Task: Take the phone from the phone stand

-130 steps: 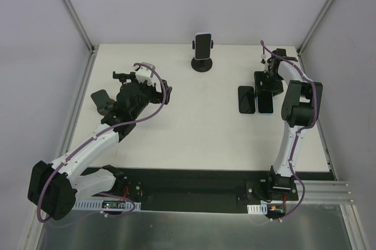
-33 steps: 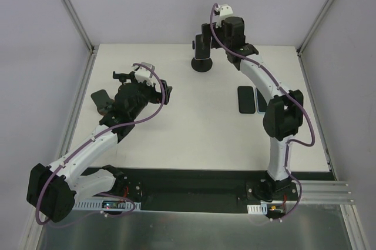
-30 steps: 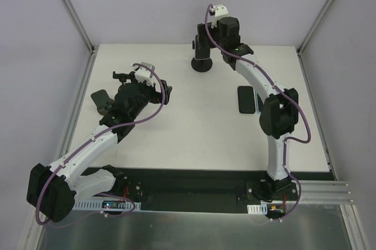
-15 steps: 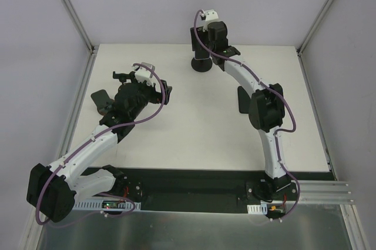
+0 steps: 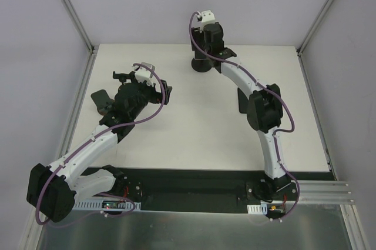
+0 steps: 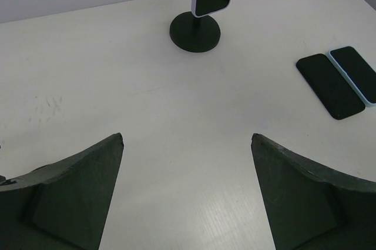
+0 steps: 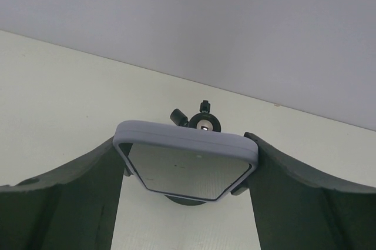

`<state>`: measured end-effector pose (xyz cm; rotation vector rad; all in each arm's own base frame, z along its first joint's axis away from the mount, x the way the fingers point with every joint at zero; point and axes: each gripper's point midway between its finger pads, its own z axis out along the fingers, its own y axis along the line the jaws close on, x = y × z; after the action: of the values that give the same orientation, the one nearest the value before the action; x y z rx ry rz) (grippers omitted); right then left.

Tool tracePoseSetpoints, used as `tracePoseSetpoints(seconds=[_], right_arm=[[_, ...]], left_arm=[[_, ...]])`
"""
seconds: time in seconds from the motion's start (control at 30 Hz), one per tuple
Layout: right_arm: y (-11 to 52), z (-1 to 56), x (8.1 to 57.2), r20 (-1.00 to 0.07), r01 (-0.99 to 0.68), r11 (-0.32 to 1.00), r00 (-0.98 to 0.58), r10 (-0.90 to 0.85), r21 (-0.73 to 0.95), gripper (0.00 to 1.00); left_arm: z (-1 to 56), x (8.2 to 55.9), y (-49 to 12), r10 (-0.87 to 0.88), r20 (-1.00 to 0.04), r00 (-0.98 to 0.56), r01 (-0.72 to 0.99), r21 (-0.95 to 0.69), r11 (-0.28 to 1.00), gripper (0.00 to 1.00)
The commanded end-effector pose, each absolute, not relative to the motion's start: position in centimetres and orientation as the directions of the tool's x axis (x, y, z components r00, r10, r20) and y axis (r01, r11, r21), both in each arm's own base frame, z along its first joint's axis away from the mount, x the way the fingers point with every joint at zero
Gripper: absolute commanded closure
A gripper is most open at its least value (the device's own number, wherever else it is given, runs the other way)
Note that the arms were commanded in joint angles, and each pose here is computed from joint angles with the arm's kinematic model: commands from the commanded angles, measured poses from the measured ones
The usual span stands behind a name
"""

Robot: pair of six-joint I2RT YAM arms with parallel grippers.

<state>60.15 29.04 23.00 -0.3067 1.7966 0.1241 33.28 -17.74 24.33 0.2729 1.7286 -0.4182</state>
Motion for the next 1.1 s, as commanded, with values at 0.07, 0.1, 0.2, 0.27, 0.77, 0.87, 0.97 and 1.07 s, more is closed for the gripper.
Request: tracePoseSetpoints(seconds=[0.07, 0.1, 0.2, 0.27, 0.77, 0.87, 0.97, 1.07], right_arm=[[29.2, 28.1, 57.4, -0.985, -0.323, 0.944, -0.136, -0.111, -0.062, 0.64], [29.3, 28.5, 56.9, -0.985, -0.341, 0.938, -0.131, -0.109, -0.058, 0.67], [29.6, 30.7, 53.8, -0.987, -0.434, 0.9, -0.115, -0.107, -0.047, 0.74], [30.2, 29.7, 51.9, -0.98, -0.513, 0.858, -0.147, -0.136, -0.043, 0.75], [32.6, 26.3, 31.1, -0.925, -0.907, 0.417, -0.198, -0.323, 0.048, 0.76], [33.0, 26.5, 27.8, -0.927, -0.938, 0.343, -0.177, -0.33, 0.057, 0.76], [33.0, 25.5, 25.1, -0.916, -0.957, 0.284, -0.16, -0.367, 0.053, 0.73], [32.7, 24.7, 23.4, -0.903, -0.969, 0.241, -0.151, -0.402, 0.055, 0.7]], left_arm=[[27.4, 33.2, -17.9, -0.077, -0.989, -0.128, 0.433, -0.126, 0.893, 0.11], [27.5, 33.1, -17.9, -0.074, -0.989, -0.124, 0.435, -0.121, 0.892, 0.11], [27.6, 33.1, -17.9, -0.071, -0.99, -0.12, 0.434, -0.117, 0.893, 0.11], [27.8, 33.1, -17.8, -0.073, -0.991, -0.114, 0.435, -0.116, 0.893, 0.11], [29.9, 30.5, -19.7, 0.028, -0.998, 0.051, 0.632, 0.054, 0.773, 0.06], [30.0, 29.2, -20.6, 0.065, -0.991, 0.119, 0.696, 0.13, 0.706, 0.03], [29.8, 27.5, -21.9, 0.106, -0.978, 0.182, 0.776, 0.209, 0.595, 0.01], [28.9, 25.9, -22.9, 0.143, -0.966, 0.217, 0.837, 0.26, 0.482, 0.01]])
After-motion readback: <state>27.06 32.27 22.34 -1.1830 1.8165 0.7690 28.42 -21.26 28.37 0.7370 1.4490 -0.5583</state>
